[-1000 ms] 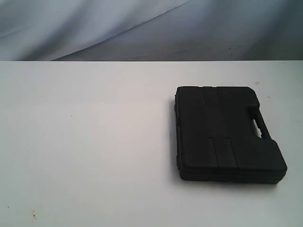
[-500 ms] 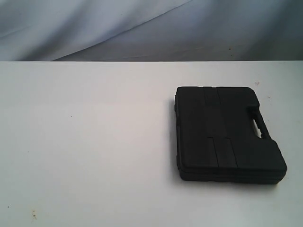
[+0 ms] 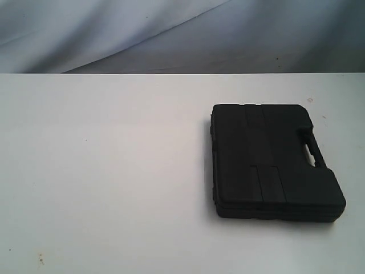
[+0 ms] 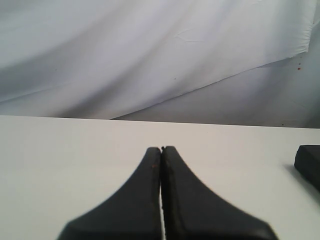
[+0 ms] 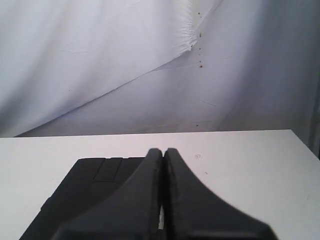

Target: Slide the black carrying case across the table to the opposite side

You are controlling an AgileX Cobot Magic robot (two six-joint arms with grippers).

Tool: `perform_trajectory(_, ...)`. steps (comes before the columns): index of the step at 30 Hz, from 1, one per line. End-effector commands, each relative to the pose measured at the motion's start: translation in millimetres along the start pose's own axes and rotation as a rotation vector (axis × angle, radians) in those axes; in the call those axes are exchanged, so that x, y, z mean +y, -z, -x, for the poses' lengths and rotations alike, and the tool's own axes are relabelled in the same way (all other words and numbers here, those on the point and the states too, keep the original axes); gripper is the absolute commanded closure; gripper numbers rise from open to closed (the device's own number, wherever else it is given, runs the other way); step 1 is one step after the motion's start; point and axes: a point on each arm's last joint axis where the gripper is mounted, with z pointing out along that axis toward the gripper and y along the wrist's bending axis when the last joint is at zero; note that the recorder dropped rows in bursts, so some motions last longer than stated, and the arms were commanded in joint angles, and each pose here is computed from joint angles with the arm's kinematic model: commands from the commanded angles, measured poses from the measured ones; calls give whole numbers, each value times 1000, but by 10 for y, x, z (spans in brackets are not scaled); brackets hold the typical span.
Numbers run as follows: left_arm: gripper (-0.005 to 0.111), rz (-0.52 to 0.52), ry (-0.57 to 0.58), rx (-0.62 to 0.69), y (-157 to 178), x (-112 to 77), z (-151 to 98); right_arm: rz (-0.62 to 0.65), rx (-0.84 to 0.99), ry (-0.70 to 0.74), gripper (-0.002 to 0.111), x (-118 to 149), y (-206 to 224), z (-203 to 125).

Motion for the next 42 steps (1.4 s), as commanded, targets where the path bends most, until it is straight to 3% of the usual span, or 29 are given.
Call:
perform_trajectory(1, 107, 1, 6, -1, 1, 2, -11, -9, -22, 15, 108, -14, -55, -134)
perform_trajectory(13, 107, 1, 6, -1, 1, 2, -11, -2, -28, -23, 108, -28, -153, -461)
perform_trajectory(42, 107, 1, 6, -1, 1, 2, -11, -6, -24, 65, 108, -31, -153, -464)
